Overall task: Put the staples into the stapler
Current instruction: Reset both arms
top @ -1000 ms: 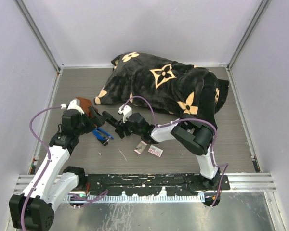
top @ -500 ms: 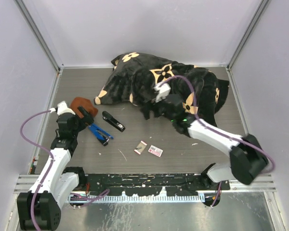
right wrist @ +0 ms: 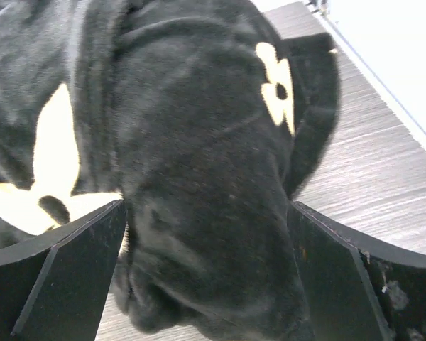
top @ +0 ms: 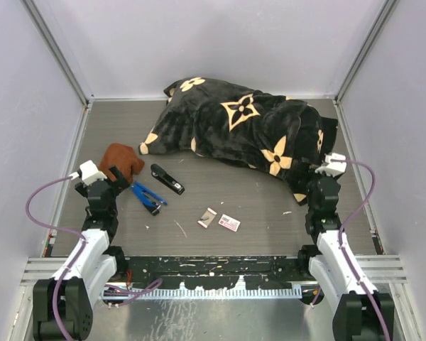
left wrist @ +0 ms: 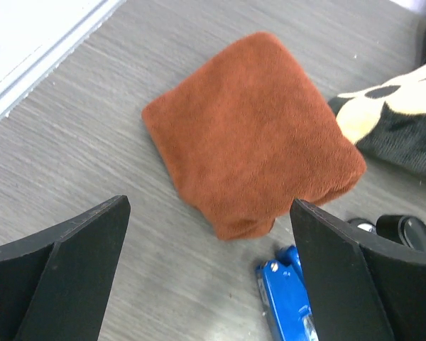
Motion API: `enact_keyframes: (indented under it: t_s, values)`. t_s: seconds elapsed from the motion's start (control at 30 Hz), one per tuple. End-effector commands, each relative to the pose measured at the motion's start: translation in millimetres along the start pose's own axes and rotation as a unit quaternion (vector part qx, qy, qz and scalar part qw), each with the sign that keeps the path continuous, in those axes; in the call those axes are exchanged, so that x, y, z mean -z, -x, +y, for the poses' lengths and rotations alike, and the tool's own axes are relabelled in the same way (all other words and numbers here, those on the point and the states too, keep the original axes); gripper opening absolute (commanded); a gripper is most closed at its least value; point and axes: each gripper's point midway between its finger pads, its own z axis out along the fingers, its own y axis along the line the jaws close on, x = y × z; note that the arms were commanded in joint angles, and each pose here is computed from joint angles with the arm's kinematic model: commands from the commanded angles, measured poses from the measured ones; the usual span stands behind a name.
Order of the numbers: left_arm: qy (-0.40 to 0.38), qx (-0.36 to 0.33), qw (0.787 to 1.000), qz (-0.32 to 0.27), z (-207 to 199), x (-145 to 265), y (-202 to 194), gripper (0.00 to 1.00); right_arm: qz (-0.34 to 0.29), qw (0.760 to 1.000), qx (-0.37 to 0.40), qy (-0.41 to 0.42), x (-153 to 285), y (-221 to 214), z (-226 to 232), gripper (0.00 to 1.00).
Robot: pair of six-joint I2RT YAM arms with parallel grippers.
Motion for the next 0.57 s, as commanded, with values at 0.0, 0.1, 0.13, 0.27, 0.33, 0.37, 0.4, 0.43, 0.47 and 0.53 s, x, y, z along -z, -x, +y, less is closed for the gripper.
enact_keyframes:
  t_s: [0.0,0.1,0.13,0.27,0.33,0.37,0.4,0.43,0.47,0.53]
  values:
    - [0.008,0.013,0.996,-0.083,-2.0,-11.2,36.9,0.98,-0.173,0.984,-0.028,-0.033,12.7,51.1,-19.1,1.00]
    - [0.005,0.017,0.998,-0.066,-6.7,-22.7,27.6,0.98,-0.169,0.984,-0.018,-0.055,13.4,25.7,-32.9,1.00]
    - [0.001,0.017,0.998,-0.060,-9.6,-26.1,26.0,0.98,-0.169,0.983,-0.018,-0.064,13.0,21.5,-36.7,1.00]
    - [-0.011,0.015,0.999,-0.043,-17.1,-31.8,22.1,0.98,-0.153,0.985,-0.004,-0.083,5.5,14.8,-43.1,1.00]
    - [-0.009,0.016,0.999,-0.042,-16.3,-32.5,21.1,0.98,-0.141,0.986,-0.001,-0.094,2.2,7.9,-47.3,1.00]
    - [-0.007,0.016,0.999,-0.042,-15.5,-32.8,20.5,0.98,-0.138,0.986,-0.001,-0.096,1.4,5.8,-48.0,1.00]
    - [-0.003,0.017,0.999,-0.041,-14.2,-33.3,19.1,0.98,-0.135,0.986,0.000,-0.096,0.6,4.2,-47.8,1.00]
    - [0.005,0.019,0.999,-0.038,-11.5,-34.6,16.3,0.98,-0.132,0.986,0.001,-0.097,0.2,2.8,-48.3,1.00]
    - [0.011,0.020,0.999,-0.039,-8.9,-36.0,14.1,0.98,-0.130,0.987,0.002,-0.099,-0.2,1.3,-49.2,1.00]
    - [0.014,0.024,0.998,-0.050,-8.1,-38.4,16.2,0.98,-0.128,0.986,0.005,-0.106,-0.7,-1.4,-52.3,1.00]
